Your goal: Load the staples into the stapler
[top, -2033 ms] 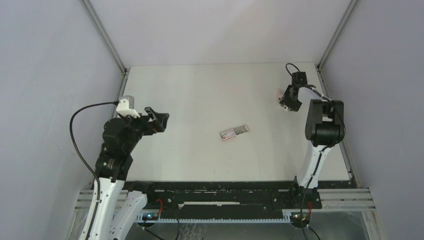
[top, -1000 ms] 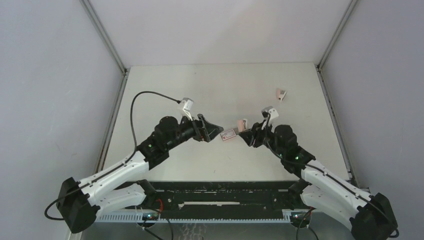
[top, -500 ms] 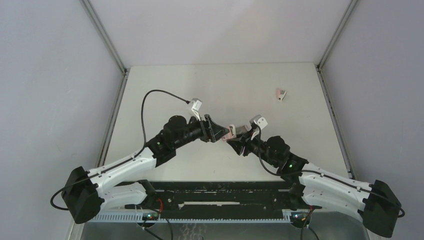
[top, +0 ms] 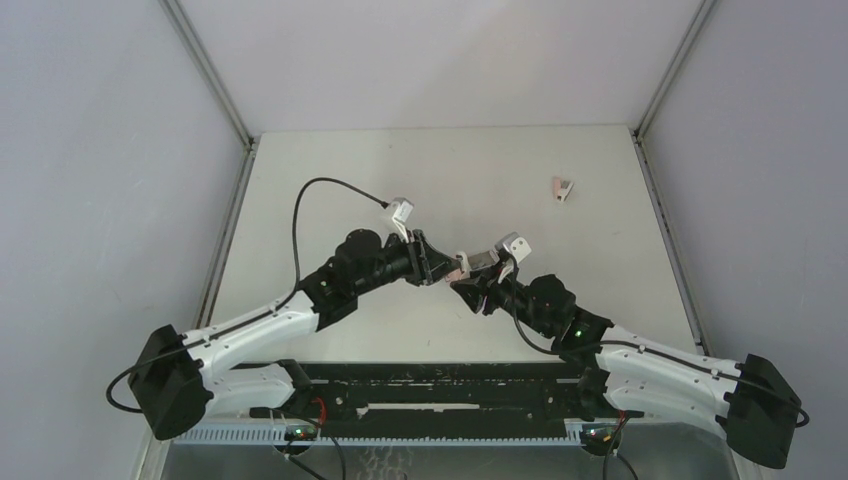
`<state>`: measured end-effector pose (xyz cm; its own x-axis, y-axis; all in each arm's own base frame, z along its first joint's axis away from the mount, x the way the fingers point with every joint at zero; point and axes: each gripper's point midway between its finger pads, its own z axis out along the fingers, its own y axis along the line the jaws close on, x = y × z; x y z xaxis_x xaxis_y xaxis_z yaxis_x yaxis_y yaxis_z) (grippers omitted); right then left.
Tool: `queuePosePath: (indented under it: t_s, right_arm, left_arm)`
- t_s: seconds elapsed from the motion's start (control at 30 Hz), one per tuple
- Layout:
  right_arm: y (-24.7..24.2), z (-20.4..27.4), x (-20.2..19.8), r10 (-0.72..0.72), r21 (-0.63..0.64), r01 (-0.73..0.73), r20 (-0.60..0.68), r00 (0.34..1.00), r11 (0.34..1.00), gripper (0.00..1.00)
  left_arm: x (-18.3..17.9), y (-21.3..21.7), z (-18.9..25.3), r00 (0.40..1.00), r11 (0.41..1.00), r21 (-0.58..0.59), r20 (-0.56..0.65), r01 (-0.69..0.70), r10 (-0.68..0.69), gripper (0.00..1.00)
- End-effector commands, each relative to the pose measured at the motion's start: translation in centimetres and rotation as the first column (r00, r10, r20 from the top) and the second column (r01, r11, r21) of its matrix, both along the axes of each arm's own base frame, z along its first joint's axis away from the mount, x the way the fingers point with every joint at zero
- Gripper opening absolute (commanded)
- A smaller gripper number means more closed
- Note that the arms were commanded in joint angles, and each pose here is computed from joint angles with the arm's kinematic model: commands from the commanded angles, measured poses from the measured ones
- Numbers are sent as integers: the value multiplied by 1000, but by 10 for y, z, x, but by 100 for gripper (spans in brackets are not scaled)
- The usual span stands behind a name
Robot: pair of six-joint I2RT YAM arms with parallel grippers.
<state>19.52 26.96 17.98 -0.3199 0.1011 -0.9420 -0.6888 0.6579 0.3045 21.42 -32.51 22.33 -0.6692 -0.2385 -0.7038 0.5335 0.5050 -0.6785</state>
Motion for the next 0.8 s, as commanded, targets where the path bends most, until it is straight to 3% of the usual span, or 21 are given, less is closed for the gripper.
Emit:
queuePosePath:
  t_s: [0.0,0.1,0.23,0.27,0.3,0.37,0.47,0.57,0.63,0.77]
  right_arm:
    - [5,29,2,-2,62,-3,68,998,998,0]
    - [4,30,2,-5,65,0,70,998,998,0]
    - [1,29,4,-25,60,21,67,997,998,0]
    - [-1,30,4,-31,63,28,61,998,998,5]
    - [-2,32,3,-34,69,30,57,998,997,26]
    - [-5,39,-1,-31,85,27,47,998,996,56]
    - [-13,51,-9,-26,107,23,22,999,994,71]
    - [-24,51,-9,-50,109,56,-62,997,992,72]
    - [-32,48,-5,-66,106,84,-157,985,991,68]
    - [-33,38,-14,35,160,25,-364,931,987,57]
  left_arm:
    - [-2,-12,33,997,998,-51,59,45,-42,44]
    - [-4,-13,31,997,997,-49,54,59,-56,37]
    - [-10,-14,33,994,994,-56,68,89,-85,17]
    - [-11,-13,34,992,994,-53,87,97,-92,11]
    - [-12,-11,34,991,994,-48,99,100,-94,3]
    - [-13,-4,33,981,995,1,167,103,-102,0]
    - [-16,8,33,944,992,60,304,112,-125,0]
    - [-24,13,23,888,979,148,419,139,-190,0]
    - [-30,13,18,854,970,190,467,154,-227,0]
    - [-37,13,9,811,950,281,518,138,-271,0]
